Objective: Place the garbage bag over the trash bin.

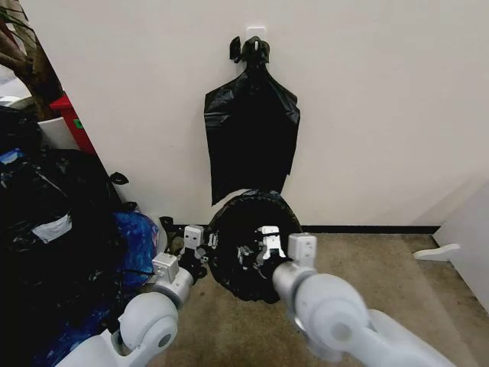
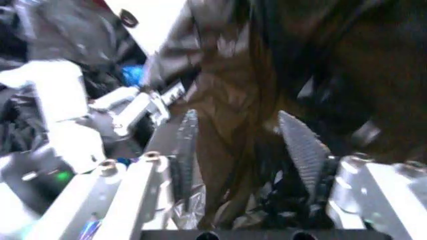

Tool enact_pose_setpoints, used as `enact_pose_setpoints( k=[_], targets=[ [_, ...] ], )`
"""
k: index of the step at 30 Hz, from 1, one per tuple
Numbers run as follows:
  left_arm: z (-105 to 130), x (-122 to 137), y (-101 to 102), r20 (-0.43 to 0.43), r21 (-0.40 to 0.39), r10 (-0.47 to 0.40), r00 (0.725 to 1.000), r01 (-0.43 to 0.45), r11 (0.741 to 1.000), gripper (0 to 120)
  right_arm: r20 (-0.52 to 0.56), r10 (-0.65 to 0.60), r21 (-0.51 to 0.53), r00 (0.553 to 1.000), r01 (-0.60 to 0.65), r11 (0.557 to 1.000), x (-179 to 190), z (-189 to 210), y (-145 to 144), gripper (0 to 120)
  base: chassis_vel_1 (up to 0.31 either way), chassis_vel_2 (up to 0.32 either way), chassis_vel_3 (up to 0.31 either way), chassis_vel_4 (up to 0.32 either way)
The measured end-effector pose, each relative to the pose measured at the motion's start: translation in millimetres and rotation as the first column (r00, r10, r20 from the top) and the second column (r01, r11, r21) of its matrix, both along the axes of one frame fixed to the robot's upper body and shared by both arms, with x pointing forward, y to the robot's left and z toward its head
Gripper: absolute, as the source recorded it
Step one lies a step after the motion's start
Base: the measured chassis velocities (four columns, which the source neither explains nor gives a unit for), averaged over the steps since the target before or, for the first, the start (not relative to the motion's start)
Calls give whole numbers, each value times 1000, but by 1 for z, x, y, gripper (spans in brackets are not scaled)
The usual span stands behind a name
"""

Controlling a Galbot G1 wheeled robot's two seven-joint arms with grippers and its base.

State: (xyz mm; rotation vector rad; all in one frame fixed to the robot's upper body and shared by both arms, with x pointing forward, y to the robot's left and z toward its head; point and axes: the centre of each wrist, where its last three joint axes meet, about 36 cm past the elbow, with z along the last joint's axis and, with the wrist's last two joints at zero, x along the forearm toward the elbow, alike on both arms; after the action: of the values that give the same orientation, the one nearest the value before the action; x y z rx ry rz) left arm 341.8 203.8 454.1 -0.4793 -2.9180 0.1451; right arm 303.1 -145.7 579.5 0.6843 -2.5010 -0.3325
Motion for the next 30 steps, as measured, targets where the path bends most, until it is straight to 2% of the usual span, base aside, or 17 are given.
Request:
enact_pose_setpoints(
  k=[4, 5, 9, 13, 14, 15, 17, 21, 24, 30],
  targets=[
    [-3, 3, 3, -21, -7, -8, 1000, 8, 1000, 1, 186, 80, -21, 979, -77, 997, -3, 7, -33, 63, 0, 0, 0, 0],
    [-3, 3, 3, -21, -7, -8, 1000, 8, 1000, 1, 186, 80, -21, 979, -77, 997, -3, 7, -33, 63, 0, 0, 0, 0],
    [-11, 5, 12, -8, -28, -53, 999, 53, 998, 1, 253, 82, -2, 964, -84, 996, 22, 19, -60, 80, 0, 0, 0, 0],
    [-17, 7, 21, 19, -24, -96, 995, 96, 995, 1, 214, 72, 70, 974, -89, 994, 46, 28, -81, 89, 0, 0, 0, 0],
    [-22, 9, 26, 52, -26, -120, 991, 121, 992, 1, 181, 68, 107, 981, -88, 990, 55, 33, -90, 97, 0, 0, 0, 0],
    [-27, 11, 31, 89, -26, -144, 986, 146, 989, 1, 122, 64, 154, 990, -82, 985, 67, 37, -101, 98, 0, 0, 0, 0],
    [-35, 13, 38, 152, -14, -184, 971, 188, 982, 1, 30, 63, 216, 998, -68, 974, 88, 39, -122, 100, 0, 0, 0, 0],
    [-41, 15, 44, 198, 4, -207, 958, 211, 978, 1, -32, 81, 275, 996, -69, 959, 102, 40, -140, 100, 0, 0, 0, 0],
    [-47, 18, 51, 280, 44, -248, 927, 245, 968, 1, -138, 121, 347, 983, -66, 936, 117, 38, -167, 100, 0, 0, 0, 0],
    [-48, 21, 53, 307, 78, -264, 914, 252, 965, 1, -173, 130, 334, 976, -66, 940, 109, 33, -163, 100, 0, 0, 0, 0]
  ],
)
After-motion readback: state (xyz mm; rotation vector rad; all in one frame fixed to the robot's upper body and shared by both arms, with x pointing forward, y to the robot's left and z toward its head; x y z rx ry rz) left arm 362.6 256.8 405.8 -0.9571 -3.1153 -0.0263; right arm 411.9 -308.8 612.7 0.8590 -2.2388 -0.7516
